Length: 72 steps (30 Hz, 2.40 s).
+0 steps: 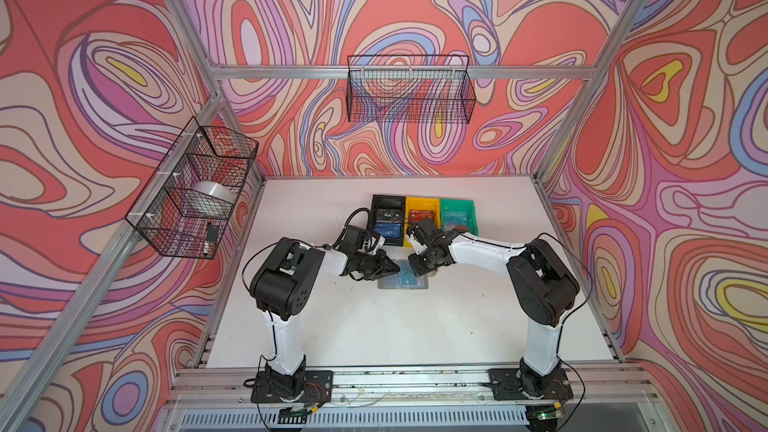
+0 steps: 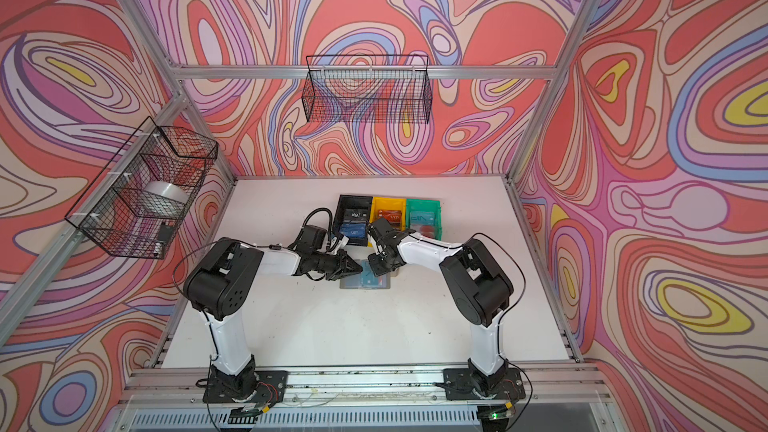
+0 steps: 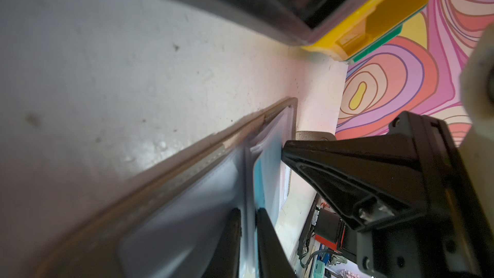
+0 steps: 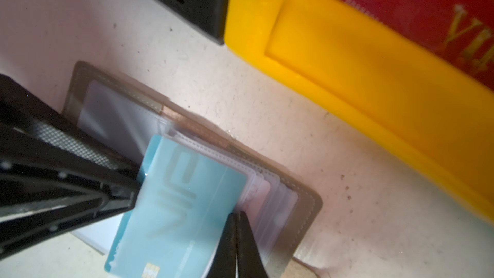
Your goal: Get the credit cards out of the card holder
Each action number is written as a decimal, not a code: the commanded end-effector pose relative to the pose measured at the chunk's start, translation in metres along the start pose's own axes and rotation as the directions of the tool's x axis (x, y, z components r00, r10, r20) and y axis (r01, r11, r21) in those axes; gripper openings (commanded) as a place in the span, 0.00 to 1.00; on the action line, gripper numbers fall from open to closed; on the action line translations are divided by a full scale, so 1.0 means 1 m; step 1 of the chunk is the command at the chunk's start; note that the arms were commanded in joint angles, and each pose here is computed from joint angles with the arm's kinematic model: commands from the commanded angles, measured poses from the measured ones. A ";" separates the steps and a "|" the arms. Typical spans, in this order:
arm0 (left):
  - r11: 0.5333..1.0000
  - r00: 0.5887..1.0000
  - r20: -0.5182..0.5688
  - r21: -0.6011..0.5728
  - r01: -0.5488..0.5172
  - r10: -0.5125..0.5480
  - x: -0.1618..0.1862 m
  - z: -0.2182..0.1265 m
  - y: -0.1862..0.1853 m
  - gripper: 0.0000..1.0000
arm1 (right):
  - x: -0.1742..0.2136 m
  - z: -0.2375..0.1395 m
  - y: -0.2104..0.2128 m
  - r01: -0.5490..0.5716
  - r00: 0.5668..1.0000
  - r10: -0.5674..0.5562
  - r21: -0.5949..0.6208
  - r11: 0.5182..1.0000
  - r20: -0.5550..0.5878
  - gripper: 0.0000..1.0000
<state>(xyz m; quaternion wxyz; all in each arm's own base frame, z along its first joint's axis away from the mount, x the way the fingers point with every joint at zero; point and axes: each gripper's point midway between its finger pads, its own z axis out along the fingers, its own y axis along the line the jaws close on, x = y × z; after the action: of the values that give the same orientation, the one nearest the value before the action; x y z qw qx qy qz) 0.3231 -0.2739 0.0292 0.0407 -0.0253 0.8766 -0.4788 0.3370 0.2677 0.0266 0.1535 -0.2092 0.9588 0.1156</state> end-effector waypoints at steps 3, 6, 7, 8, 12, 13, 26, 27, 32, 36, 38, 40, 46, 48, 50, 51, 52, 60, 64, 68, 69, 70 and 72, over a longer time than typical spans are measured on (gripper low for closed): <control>1.000 1.000 -0.006 0.010 -0.005 0.005 -0.001 0.005 -0.002 0.16 | 0.024 0.021 -0.001 0.000 0.996 0.000 0.002 1.000 -0.089 0.06; 1.000 1.000 -0.010 0.011 0.000 0.000 0.000 0.006 -0.001 0.11 | 0.025 0.020 -0.001 -0.002 0.996 0.002 0.001 1.000 -0.090 0.06; 1.000 1.000 -0.010 0.011 0.001 -0.001 0.000 0.006 0.000 0.10 | 0.025 0.020 0.000 -0.001 0.996 0.001 0.000 1.000 -0.091 0.06; 1.000 1.000 -0.010 0.010 0.003 -0.002 0.000 0.006 0.000 0.08 | 0.025 0.020 -0.001 -0.003 0.996 0.003 0.000 1.000 -0.090 0.06; 1.000 1.000 -0.015 0.012 0.005 -0.005 0.001 0.007 0.001 0.02 | 0.026 0.020 0.000 -0.003 0.996 0.003 -0.001 1.000 -0.092 0.06; 1.000 1.000 -0.012 0.011 0.003 -0.003 0.001 0.007 0.001 0.02 | 0.026 0.020 -0.001 -0.004 0.996 0.004 0.000 1.000 -0.094 0.06; 1.000 1.000 -0.011 -0.015 0.026 -0.026 0.004 0.000 0.014 0.00 | 0.029 0.020 -0.001 -0.006 0.995 0.006 0.002 1.000 -0.103 0.06; 1.000 1.000 -0.006 -0.015 0.026 -0.026 0.004 -0.003 0.014 0.00 | 0.029 0.019 -0.001 -0.006 0.995 0.006 0.002 1.000 -0.103 0.06; 0.999 0.999 0.008 -0.023 0.036 -0.036 0.002 -0.012 0.019 0.00 | 0.029 0.019 -0.002 -0.005 0.995 0.005 0.004 1.000 -0.104 0.06; 0.999 0.999 0.013 -0.025 0.039 -0.038 0.002 -0.015 0.021 0.00 | 0.029 0.018 -0.002 -0.006 0.995 0.007 0.005 1.000 -0.104 0.06; 0.999 0.999 0.014 -0.025 0.039 -0.038 0.002 -0.016 0.021 0.00 | 0.029 0.018 -0.002 -0.006 0.994 0.007 0.006 1.000 -0.105 0.06; 0.999 0.999 0.015 -0.024 0.041 -0.041 0.002 -0.017 0.022 0.00 | 0.029 0.016 -0.002 -0.006 0.995 0.006 0.006 1.000 -0.103 0.06; 0.999 0.999 0.027 -0.032 0.041 -0.040 0.002 -0.025 0.022 0.00 | 0.030 0.020 0.000 -0.008 0.994 0.007 -0.004 1.000 -0.113 0.06; 0.998 0.999 0.031 -0.051 0.031 -0.030 0.003 -0.030 0.022 0.00 | 0.031 0.023 0.001 -0.010 0.993 0.009 -0.010 1.000 -0.120 0.06; 0.997 0.999 0.033 -0.070 0.025 -0.023 0.004 -0.035 0.021 0.00 | 0.031 0.025 0.001 -0.013 0.992 0.011 -0.015 1.000 -0.124 0.06; 0.997 0.999 0.034 -0.077 0.021 -0.019 0.004 -0.038 0.021 0.00 | 0.032 0.026 0.001 -0.016 0.992 0.013 -0.017 1.000 -0.128 0.06; 0.997 0.999 0.033 -0.080 0.021 -0.019 0.005 -0.040 0.021 0.00 | 0.033 0.027 0.002 -0.015 0.991 0.013 -0.020 1.000 -0.131 0.06; 0.995 0.999 0.049 -0.094 0.021 -0.017 0.005 -0.053 0.018 0.00 | 0.036 0.028 0.004 -0.019 0.990 0.014 -0.033 0.999 -0.141 0.06; 0.992 0.999 0.048 -0.122 0.023 -0.017 0.008 -0.058 0.021 0.00 | 0.032 0.027 0.007 -0.017 0.991 0.011 -0.047 0.999 -0.131 0.06; 0.989 0.999 0.049 -0.144 0.020 -0.013 0.010 -0.064 0.023 0.00 | 0.031 0.026 0.011 -0.012 0.991 0.004 -0.061 0.998 -0.131 0.06; 0.989 0.999 0.052 -0.148 0.023 -0.015 0.010 -0.067 0.024 0.00 | 0.030 0.026 0.013 -0.011 0.992 0.003 -0.066 0.998 -0.130 0.06; 0.988 0.998 0.055 -0.150 0.023 -0.015 0.010 -0.068 0.023 0.00 | 0.030 0.026 0.013 -0.008 0.992 -0.001 -0.068 0.998 -0.129 0.06; 0.988 0.998 0.060 -0.154 0.021 -0.012 0.011 -0.072 0.022 0.00 | 0.029 0.025 0.016 -0.006 0.992 -0.004 -0.079 0.997 -0.126 0.06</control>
<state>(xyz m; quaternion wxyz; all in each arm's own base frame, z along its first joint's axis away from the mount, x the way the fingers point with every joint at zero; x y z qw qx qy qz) 0.3143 -0.2115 0.0474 0.0615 -0.0512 0.9022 -0.4239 0.3376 0.2786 0.0264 0.1466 -0.2113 0.9559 0.1418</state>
